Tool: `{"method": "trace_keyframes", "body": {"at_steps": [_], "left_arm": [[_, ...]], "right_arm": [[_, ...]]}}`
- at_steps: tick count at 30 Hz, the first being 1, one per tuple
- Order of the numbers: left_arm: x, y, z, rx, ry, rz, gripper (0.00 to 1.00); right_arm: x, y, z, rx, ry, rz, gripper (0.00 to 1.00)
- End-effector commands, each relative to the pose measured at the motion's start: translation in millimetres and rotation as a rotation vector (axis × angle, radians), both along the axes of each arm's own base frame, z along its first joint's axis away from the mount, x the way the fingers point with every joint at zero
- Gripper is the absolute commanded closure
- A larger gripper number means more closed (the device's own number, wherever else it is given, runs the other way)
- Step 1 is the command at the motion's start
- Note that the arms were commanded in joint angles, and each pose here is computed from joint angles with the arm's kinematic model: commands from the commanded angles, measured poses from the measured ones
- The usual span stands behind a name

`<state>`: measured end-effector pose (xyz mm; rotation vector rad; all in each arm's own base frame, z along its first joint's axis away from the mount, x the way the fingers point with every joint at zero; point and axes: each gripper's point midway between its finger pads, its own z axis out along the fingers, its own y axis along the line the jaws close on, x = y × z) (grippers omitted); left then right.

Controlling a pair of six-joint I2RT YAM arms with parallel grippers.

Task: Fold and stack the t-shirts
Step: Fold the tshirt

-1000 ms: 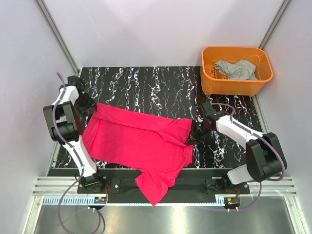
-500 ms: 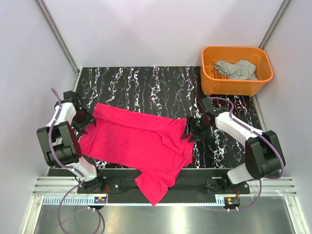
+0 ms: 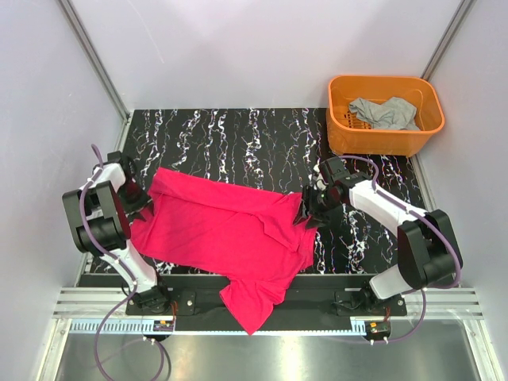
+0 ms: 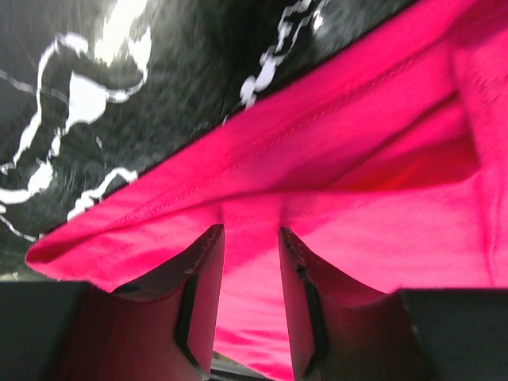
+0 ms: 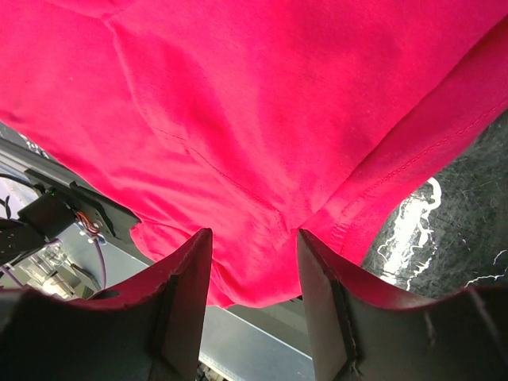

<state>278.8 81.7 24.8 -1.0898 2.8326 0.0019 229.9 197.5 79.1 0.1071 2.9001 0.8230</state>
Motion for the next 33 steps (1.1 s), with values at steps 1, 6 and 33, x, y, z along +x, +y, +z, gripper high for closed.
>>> {"method": "trace_keyframes", "body": {"at_steps": [1,6,33], "left_arm": [[20,14,6,0.046,-0.047,0.017,0.61],[10,19,-10,0.071,0.021,0.042,0.74],[18,45,26,0.208,-0.015,0.07,0.72]], "right_arm": [[-5,5,3,0.03,-0.016,0.029,0.46],[-5,5,3,0.038,-0.017,0.026,0.47],[52,-17,4,-0.062,-0.097,-0.076,0.32]]}}
